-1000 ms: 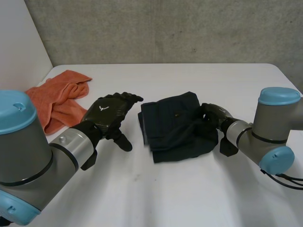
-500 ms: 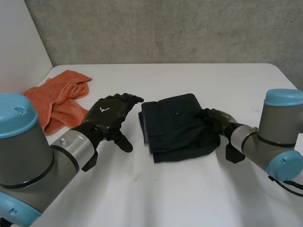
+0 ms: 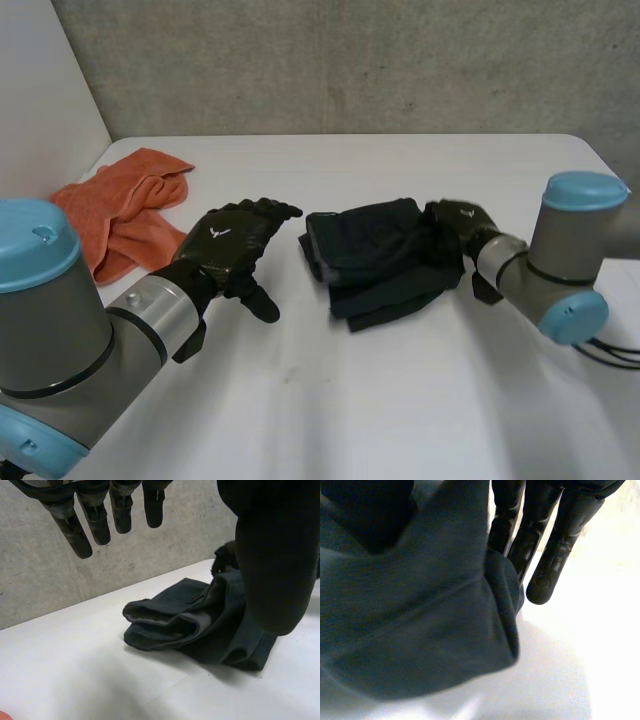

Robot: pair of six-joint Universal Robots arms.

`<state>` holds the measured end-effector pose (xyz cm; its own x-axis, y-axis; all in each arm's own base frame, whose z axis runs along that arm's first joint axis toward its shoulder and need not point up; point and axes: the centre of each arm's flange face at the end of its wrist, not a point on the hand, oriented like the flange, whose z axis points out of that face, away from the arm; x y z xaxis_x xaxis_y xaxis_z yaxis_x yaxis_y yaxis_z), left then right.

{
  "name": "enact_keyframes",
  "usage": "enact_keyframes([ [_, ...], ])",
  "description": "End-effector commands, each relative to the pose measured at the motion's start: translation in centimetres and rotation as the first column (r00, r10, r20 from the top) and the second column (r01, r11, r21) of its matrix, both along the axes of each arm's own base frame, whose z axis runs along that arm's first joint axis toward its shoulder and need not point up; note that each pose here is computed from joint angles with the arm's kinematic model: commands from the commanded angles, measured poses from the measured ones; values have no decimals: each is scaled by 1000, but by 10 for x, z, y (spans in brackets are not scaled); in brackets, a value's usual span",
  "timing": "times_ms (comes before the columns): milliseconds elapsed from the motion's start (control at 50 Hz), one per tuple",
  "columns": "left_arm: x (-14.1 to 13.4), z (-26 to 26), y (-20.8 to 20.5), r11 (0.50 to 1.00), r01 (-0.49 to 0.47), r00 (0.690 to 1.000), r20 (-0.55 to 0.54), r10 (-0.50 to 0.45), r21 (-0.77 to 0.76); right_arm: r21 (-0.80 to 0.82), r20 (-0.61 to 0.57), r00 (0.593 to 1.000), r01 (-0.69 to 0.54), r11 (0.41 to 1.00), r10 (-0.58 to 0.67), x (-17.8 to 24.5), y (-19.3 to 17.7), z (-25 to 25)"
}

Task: Fold the laundry.

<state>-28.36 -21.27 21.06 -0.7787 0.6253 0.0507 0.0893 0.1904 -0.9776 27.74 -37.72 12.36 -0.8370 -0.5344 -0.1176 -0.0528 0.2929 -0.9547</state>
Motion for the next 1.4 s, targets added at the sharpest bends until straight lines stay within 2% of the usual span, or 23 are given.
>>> enact_keyframes([
  [20, 1, 0, -2, 1000, -7, 1000, -1, 7, 2, -143, -4, 1000, 7, 990, -7, 6, -45, 20],
  [100, 1, -1, -2, 1000, -7, 1000, -1, 7, 0, -197, 3, 996, 89, 976, -90, -17, -87, 31],
  [120, 1, 0, -3, 1000, -8, 1000, -3, 8, -2, -210, 3, 987, 160, 965, -163, -40, -107, 31],
  [180, 1, -1, -4, 1000, -12, 1000, -6, 12, -6, -233, 2, 961, 270, 934, -277, -75, -131, 32],
  [200, 1, -2, -4, 1000, -12, 1000, -5, 12, -4, -265, 12, 942, 328, 907, -337, -95, -144, 37],
  [260, 2, -5, -5, 1000, -15, 1000, 0, 15, 5, -300, 26, 915, 391, 870, -402, -121, -156, 41],
  [360, 2, -7, -6, 1000, -18, 1000, 3, 18, 10, -336, 12, 851, 498, 800, -525, -188, -173, 39],
  [460, 2, -8, -7, 1000, -19, 1000, 1, 19, 14, -345, -20, 816, 537, 770, -578, -222, -177, 35],
  [600, 1, -12, -8, 1000, -19, 1000, 6, 19, 22, -325, -57, 829, 511, 796, -556, -233, -179, 16],
  [860, 2, -17, -8, 998, -27, 1000, -4, 27, 50, -281, -85, 827, 515, 810, -556, -237, -176, 2],
  [1040, 2, -11, -7, 999, -26, 1000, -11, 27, 34, -204, -246, 826, 468, 860, -507, -235, -154, 28],
  [1140, 3, -5, -7, 999, -28, 999, -21, 28, 17, -114, -381, 809, 441, 890, -449, -236, -130, 40],
  [1280, 4, 11, -5, 999, -29, 999, -44, 28, -25, -89, -447, 777, 455, 886, -444, -257, -105, 68],
  [1360, 5, 24, -2, 998, -29, 998, -61, 26, -61, -191, -512, 728, 422, 886, -457, -260, -96, 98],
  [1400, 6, 33, -2, 995, -30, 998, -66, 24, -96, -261, -560, 684, 388, 884, -467, -259, -93, 117],
])
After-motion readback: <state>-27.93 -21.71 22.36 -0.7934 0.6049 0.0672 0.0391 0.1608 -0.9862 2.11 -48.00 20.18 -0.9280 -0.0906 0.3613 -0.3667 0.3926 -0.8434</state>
